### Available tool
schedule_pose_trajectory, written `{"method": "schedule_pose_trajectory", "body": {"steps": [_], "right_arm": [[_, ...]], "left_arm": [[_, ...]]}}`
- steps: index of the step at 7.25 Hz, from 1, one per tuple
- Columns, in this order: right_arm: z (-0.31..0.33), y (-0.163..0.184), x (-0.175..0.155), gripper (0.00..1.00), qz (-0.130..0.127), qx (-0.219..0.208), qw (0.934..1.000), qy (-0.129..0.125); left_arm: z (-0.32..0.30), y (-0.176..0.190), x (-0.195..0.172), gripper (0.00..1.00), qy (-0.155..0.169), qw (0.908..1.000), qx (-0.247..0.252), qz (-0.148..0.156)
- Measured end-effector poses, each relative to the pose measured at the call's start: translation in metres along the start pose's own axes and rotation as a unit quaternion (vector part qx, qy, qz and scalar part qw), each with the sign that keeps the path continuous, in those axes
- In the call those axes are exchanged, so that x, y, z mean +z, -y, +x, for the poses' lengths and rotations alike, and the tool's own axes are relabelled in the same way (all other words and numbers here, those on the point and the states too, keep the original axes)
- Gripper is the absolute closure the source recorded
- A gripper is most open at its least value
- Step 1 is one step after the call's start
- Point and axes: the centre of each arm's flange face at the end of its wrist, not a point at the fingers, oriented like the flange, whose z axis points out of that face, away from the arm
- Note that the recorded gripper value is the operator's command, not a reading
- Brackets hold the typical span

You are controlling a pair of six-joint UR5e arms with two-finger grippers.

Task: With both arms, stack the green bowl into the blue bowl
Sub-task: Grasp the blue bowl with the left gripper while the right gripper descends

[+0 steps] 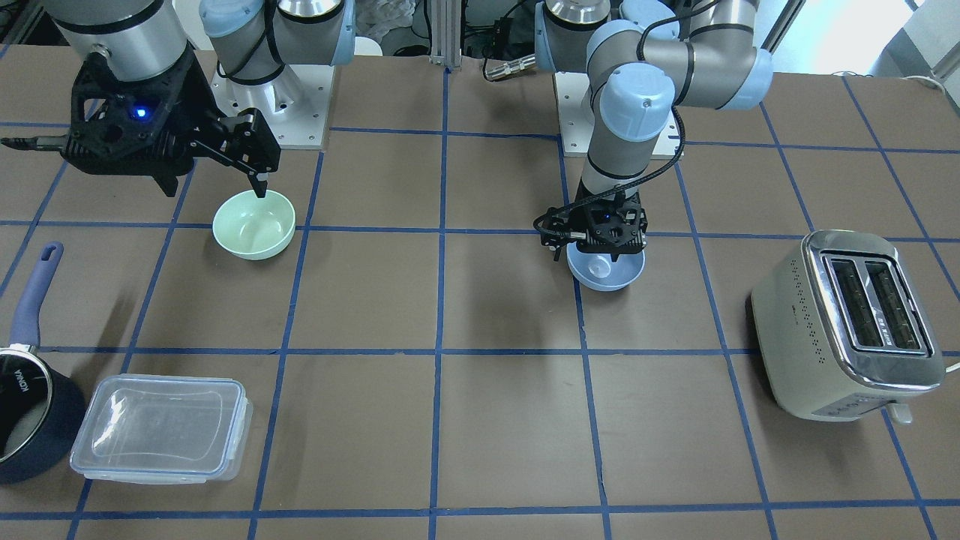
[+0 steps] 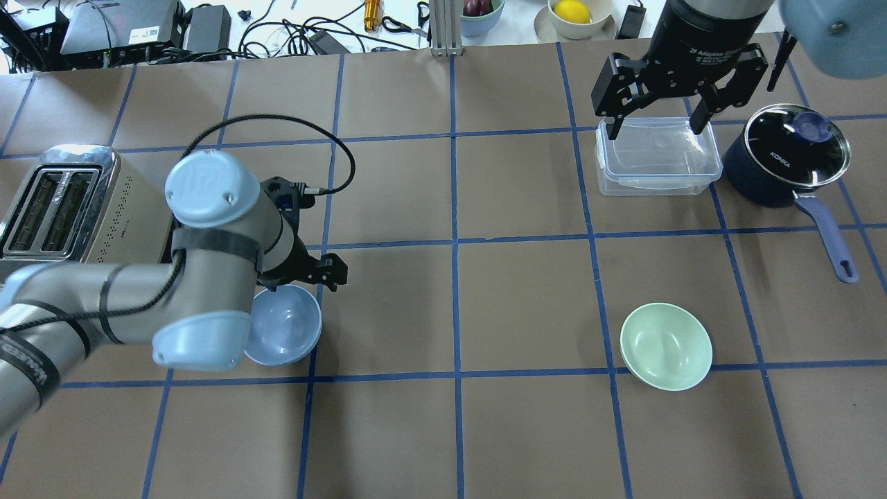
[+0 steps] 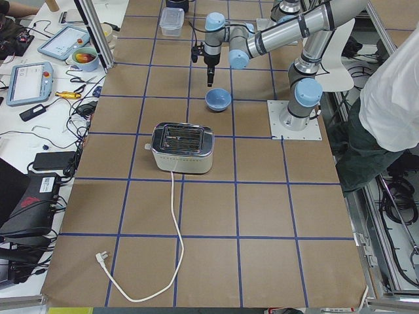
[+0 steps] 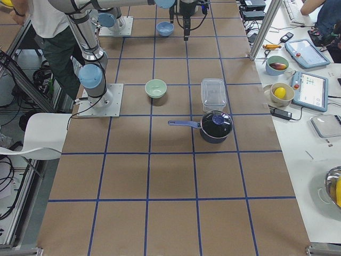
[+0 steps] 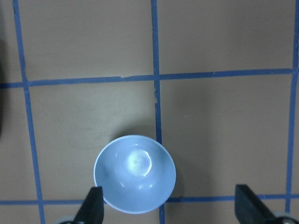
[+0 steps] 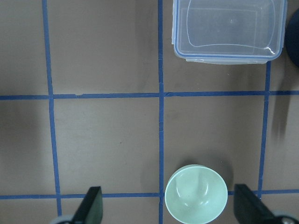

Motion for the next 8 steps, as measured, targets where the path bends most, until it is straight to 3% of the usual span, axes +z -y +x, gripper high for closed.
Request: {"method": "schedule_pose_trajectory", "body": {"steps": [1, 2, 3, 6, 8], "right_arm": [[0.001, 0.001, 0.006, 0.00, -0.007, -0.017, 0.9998, 0.000], [0.003, 0.001, 0.009, 0.00, -0.009, -0.031, 0.9995, 0.001], [0.008, 0.001, 0.009, 0.01, -0.007, -0.042, 0.9991, 0.001], [0.042, -0.002, 0.017, 0.03, -0.019, -0.063, 0.9978, 0.003], [0.082, -0.011, 0.061, 0.03, -0.040, -0.065, 0.9970, 0.009]], "left_arm": [[0.001, -0.027, 0.032, 0.09, -0.002, 1.0000, -0.003, -0.004], [0.002, -0.043, 0.049, 0.76, -0.001, 0.9999, -0.003, -0.013], [0.002, -0.049, 0.055, 0.98, 0.001, 0.9999, -0.001, -0.015], [0.007, -0.038, 0.045, 1.00, 0.017, 0.9998, 0.007, 0.002], [0.022, -0.022, 0.028, 0.99, 0.017, 0.9995, 0.011, 0.025]]}}
